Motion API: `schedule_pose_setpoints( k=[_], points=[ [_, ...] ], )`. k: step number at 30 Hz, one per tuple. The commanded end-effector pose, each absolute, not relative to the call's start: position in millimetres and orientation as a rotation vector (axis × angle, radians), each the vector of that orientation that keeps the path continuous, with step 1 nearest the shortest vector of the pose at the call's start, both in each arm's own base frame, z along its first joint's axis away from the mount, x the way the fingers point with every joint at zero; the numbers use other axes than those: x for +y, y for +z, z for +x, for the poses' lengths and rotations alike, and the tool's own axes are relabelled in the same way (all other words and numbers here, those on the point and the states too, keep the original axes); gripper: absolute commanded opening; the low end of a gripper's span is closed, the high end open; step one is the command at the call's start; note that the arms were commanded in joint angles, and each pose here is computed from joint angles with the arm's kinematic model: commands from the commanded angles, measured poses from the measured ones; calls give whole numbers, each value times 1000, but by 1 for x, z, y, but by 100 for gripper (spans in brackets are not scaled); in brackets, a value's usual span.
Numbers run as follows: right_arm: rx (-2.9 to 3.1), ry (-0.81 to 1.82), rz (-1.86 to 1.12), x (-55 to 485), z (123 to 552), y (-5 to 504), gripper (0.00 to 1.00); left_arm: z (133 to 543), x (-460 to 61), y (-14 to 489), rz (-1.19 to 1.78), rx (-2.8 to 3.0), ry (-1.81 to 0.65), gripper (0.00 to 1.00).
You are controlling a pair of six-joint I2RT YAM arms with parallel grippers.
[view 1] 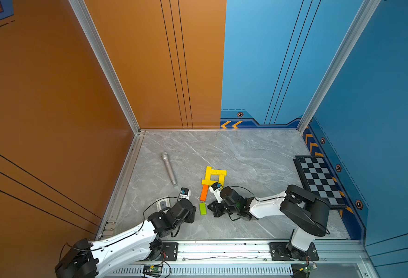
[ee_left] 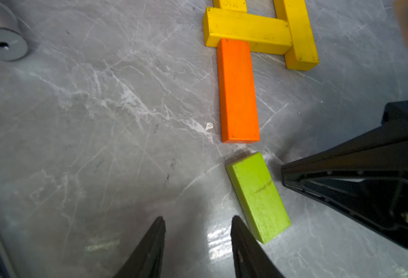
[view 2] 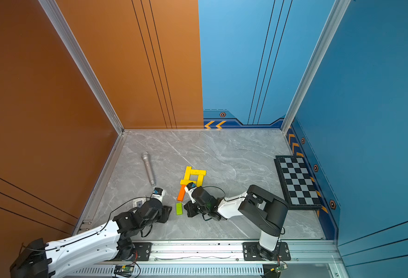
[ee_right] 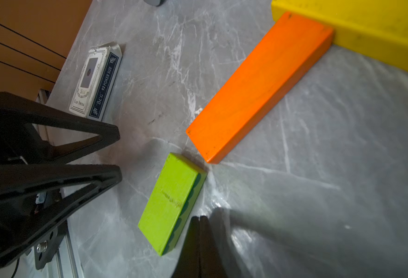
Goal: Assemble the letter p with building blocks
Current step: Assemble the building block at the center of the board.
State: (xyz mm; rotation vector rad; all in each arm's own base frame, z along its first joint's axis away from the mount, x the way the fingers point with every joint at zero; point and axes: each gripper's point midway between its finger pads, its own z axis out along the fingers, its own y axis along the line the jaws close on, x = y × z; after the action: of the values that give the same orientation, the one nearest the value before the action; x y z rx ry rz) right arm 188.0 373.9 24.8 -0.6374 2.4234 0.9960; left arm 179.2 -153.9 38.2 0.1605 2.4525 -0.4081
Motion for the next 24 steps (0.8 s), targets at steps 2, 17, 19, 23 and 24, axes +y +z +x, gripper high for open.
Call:
schedule_pose_setpoints(
  k=[2,17,19,23,24],
  points=[
    [2470,936,-659,359,173,15,0,159,-152,23,218,2520,-391,45],
    [2471,940,-699,363,157,14,0,139,-157,19,256,2504,-410,25],
    [2469,948,-704,364,156,14,0,139,-161,20,266,2489,-423,24],
    [2471,956,-712,366,154,12,0,139,-172,20,291,2469,-471,24],
    [2471,954,-713,366,154,12,0,139,-172,18,300,2472,-465,25]
  ],
)
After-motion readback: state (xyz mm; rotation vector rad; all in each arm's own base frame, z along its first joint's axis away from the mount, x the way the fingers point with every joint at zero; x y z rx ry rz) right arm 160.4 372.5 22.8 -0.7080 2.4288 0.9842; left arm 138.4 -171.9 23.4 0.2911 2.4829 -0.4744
